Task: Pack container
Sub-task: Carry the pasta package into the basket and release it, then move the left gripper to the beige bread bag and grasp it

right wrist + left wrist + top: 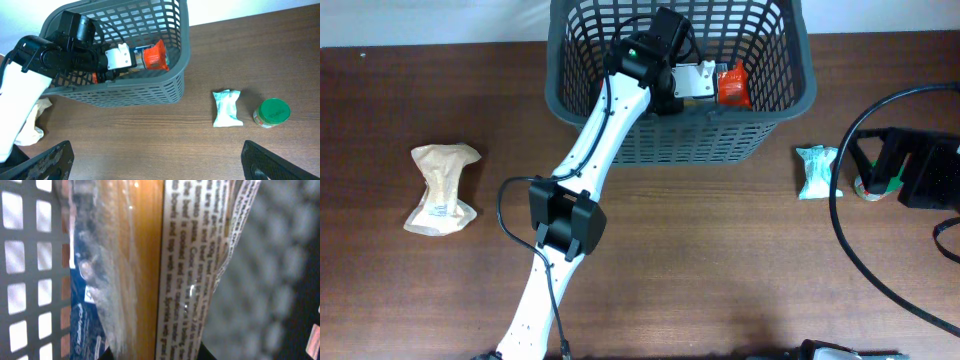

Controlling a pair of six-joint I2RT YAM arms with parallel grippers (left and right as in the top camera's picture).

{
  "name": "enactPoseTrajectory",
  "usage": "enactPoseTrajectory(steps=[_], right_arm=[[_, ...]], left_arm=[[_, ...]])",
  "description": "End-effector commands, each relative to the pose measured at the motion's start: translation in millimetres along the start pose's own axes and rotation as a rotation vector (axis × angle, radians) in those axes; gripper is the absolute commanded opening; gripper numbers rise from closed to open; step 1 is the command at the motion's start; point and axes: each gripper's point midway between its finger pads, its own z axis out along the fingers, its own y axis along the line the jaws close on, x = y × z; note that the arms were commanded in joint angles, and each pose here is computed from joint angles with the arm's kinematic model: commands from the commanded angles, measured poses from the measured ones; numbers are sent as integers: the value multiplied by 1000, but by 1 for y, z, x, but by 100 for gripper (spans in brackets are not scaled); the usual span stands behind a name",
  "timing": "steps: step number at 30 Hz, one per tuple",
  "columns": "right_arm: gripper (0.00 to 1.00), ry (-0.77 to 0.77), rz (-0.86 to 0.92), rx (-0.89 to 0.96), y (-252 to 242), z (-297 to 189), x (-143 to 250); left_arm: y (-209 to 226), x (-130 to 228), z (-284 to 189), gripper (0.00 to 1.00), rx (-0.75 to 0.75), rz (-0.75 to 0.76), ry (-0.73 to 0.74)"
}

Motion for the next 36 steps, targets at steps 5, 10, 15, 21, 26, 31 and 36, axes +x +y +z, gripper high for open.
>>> enactPoseTrajectory(steps=[5,10,15,21,26,31,36], right_arm=[[100,7,-15,5,-1,2,0],[100,7,-15,5,-1,2,0],[100,9,-14,5,-1,2,1],[100,9,-14,5,-1,2,1],[100,14,-12,5,-3,7,-2],[100,34,-5,5,-5,13,-2],[100,38,-3,5,-6,15,-2]], left_arm=[[16,-1,-18,84,-68,-72,1],[26,-9,-49,99,-102,-300,-57],[61,3,-163,99,-311,-374,-87],[77,58,-297,99,-545,-529,-86],[82,121,-374,99,-668,-654,-100],[74,223,-400,99,-727,-867,24],[39,318,-348,99,-537,-1153,114]])
